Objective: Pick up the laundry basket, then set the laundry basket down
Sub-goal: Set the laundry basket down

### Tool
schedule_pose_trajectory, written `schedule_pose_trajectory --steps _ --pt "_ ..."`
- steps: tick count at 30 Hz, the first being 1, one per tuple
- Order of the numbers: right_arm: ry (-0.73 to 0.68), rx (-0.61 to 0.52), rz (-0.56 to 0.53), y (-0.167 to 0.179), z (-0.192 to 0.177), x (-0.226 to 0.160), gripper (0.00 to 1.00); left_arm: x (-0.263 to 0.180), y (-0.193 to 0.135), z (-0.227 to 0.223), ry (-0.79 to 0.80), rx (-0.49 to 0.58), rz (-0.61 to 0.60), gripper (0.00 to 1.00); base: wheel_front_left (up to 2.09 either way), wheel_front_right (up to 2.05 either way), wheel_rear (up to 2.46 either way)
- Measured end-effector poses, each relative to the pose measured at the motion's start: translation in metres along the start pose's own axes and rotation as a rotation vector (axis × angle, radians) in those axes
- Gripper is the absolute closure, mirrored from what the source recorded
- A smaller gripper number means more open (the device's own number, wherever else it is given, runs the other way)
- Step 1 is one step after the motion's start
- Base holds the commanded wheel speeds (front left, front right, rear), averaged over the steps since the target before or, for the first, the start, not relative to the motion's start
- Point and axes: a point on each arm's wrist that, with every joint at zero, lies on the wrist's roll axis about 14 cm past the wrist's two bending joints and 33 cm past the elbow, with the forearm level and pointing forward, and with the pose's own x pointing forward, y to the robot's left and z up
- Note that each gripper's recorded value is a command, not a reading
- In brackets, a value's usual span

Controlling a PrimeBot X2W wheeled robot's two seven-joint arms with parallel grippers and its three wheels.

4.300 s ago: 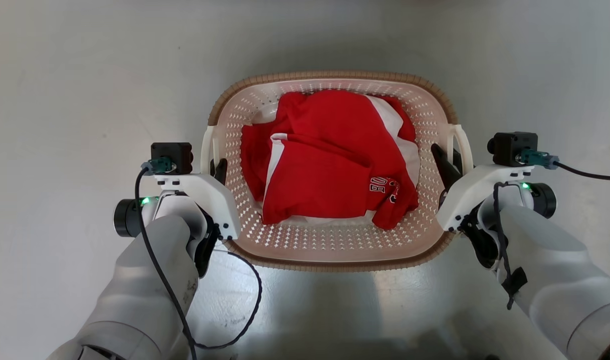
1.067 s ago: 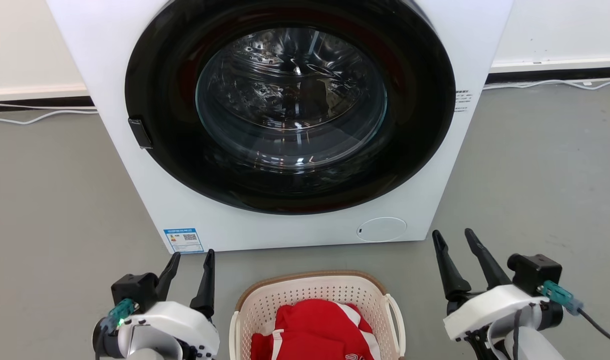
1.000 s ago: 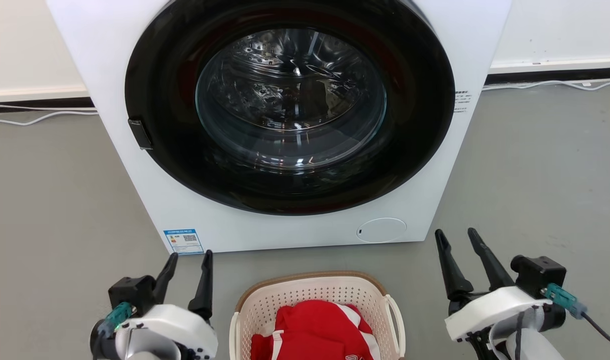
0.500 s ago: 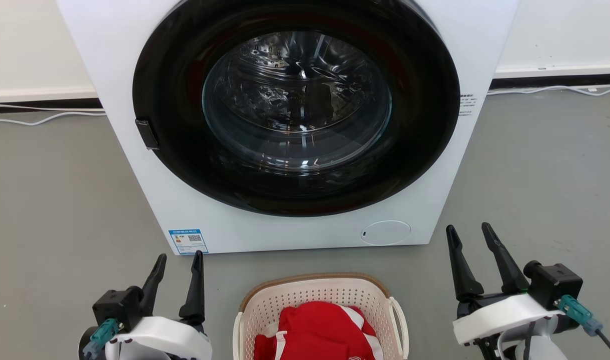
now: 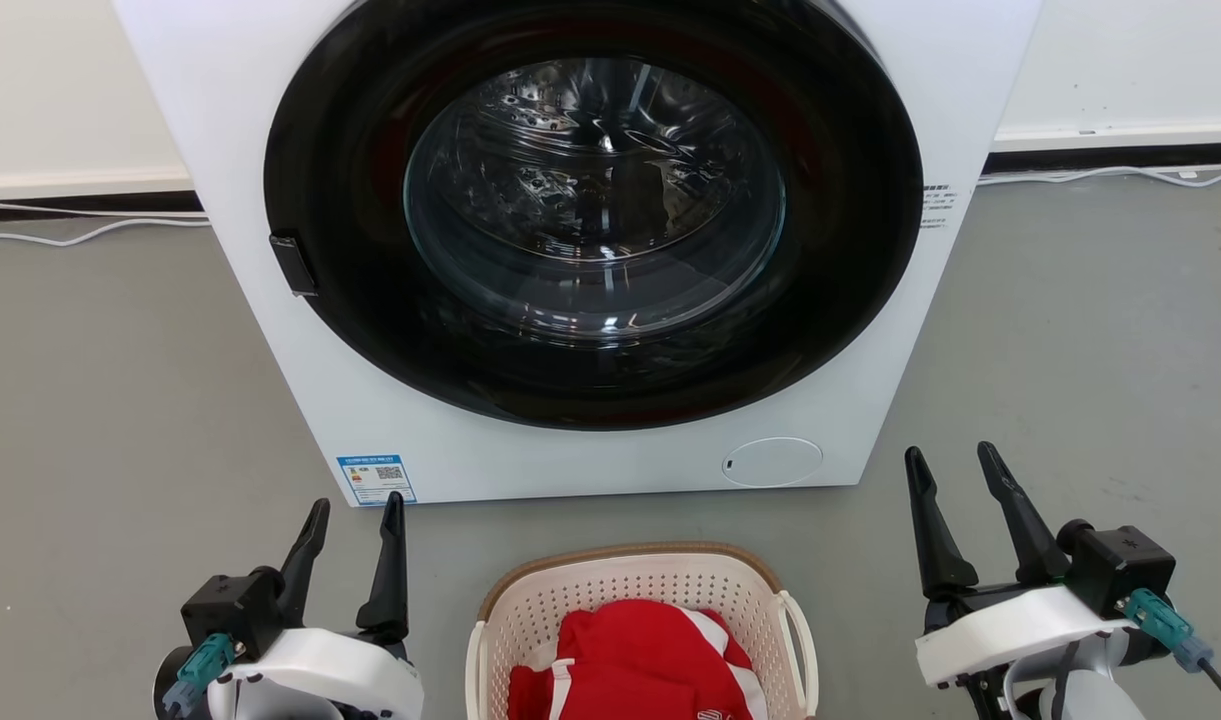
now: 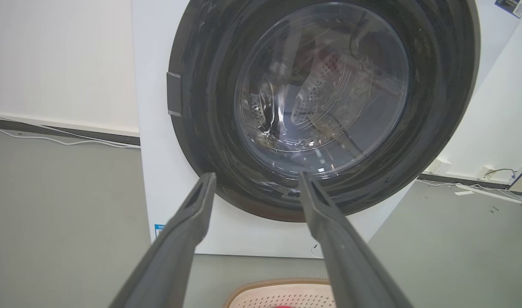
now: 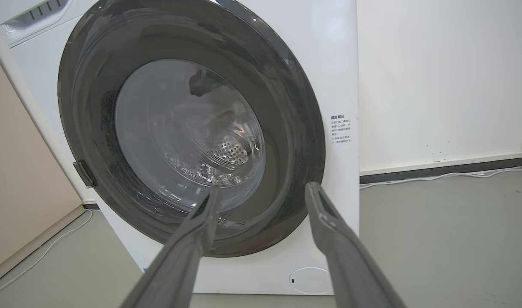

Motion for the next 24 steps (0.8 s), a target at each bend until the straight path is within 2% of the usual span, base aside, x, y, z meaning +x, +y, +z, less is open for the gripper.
schedule_pose_trajectory --steps 24 --pt "0.015 0.005 -0.017 -0.0043 -0.0048 -0.0036 0.0 0.0014 -0.0057 -0.0072 0.022 -0.003 -0.01 0.0 0.0 0.0 0.0"
